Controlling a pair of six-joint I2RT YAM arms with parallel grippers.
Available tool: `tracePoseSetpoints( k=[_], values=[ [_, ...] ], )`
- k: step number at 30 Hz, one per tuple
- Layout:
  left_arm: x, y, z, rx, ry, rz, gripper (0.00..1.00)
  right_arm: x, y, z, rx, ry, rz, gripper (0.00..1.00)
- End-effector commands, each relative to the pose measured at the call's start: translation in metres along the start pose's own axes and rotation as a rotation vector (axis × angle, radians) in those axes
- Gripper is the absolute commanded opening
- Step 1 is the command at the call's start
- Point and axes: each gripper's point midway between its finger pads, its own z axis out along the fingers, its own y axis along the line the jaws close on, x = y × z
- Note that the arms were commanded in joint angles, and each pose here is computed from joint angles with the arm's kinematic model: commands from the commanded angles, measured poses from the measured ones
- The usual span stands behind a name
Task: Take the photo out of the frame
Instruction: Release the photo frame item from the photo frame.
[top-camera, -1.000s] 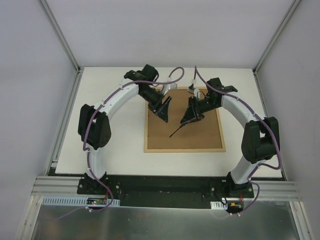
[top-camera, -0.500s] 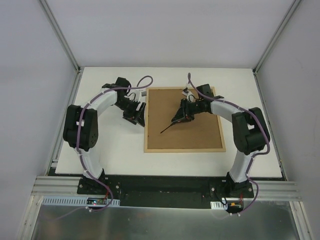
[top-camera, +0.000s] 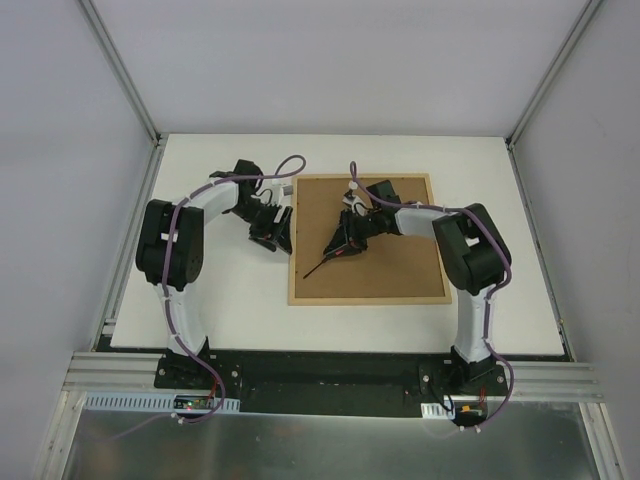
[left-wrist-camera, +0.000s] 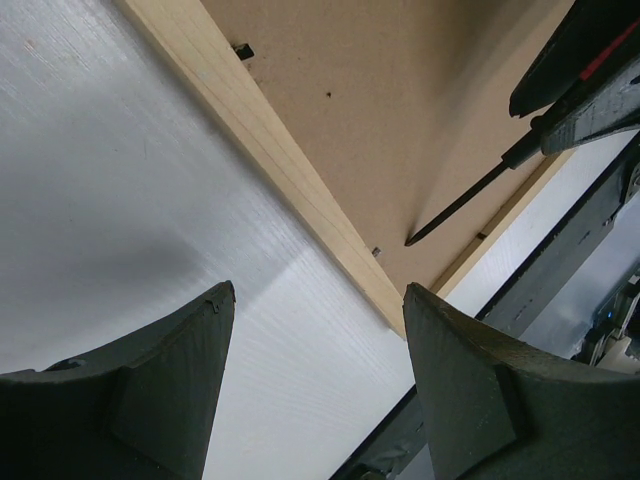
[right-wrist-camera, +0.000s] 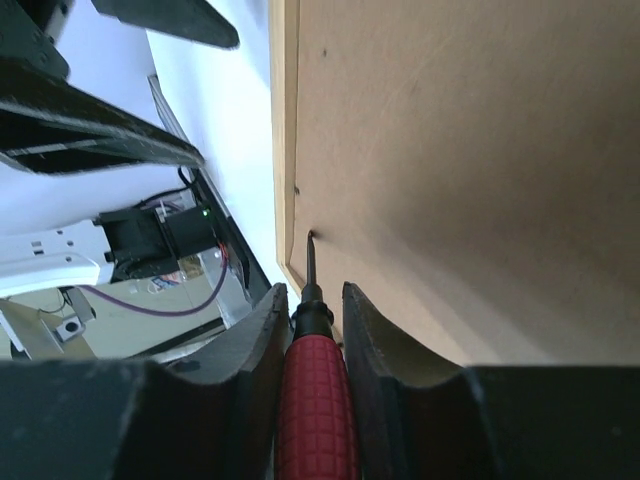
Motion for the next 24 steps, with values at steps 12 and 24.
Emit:
tracePoseSetpoints(
  k=[12,24],
  values=[
    [-0.003,-0.006,0.017,0.115,-0.009,-0.077,0.66,-0.043,0.003,0.012,-0.065,-0.069,0.069,0.01],
    [0.002,0.006,0.028,0.084,0.008,-0.158,0.56,-0.037,-0.004,0.018,-0.077,-0.06,0.077,0.01]
  ],
)
